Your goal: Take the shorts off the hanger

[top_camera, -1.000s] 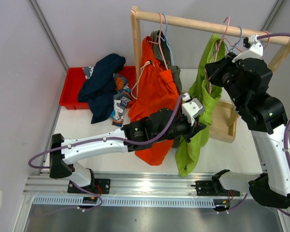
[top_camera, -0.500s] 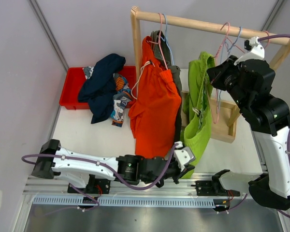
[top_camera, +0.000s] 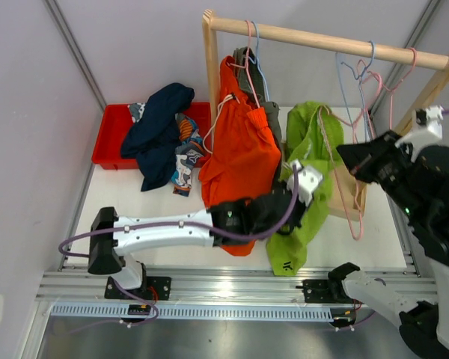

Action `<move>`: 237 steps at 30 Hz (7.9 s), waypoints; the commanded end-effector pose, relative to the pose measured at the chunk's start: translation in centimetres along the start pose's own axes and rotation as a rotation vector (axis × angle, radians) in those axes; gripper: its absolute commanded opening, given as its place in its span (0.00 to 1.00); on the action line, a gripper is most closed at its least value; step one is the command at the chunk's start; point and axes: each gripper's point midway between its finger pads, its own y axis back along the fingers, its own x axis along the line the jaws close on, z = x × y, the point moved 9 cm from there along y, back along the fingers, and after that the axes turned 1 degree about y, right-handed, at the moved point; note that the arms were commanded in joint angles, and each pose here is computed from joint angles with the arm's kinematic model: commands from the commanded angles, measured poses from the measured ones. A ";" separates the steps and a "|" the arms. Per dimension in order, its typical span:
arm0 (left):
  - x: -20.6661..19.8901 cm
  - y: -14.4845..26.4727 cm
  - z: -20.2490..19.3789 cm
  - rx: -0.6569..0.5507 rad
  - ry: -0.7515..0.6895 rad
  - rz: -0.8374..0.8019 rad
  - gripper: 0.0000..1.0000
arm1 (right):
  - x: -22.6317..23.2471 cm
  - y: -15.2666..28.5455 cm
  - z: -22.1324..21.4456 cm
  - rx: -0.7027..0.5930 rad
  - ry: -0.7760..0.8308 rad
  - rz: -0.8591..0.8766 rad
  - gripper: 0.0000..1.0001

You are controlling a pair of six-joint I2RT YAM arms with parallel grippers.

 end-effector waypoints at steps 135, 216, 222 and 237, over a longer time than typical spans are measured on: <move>33.5 22.3 -4.7 -0.077 0.327 0.823 0.99 | 14.6 -23.9 -2.0 -0.059 0.141 0.549 0.56; 13.8 11.4 5.3 -0.235 0.117 -0.257 0.99 | 14.8 -14.4 4.0 -0.294 -0.005 0.520 0.00; 13.3 10.4 5.5 -0.256 0.116 -0.261 0.99 | 14.6 -12.5 5.2 -0.333 -0.074 0.507 0.00; 10.4 6.7 8.6 -0.316 0.081 -0.312 0.99 | 12.5 -10.8 3.7 -0.388 -0.218 0.409 0.00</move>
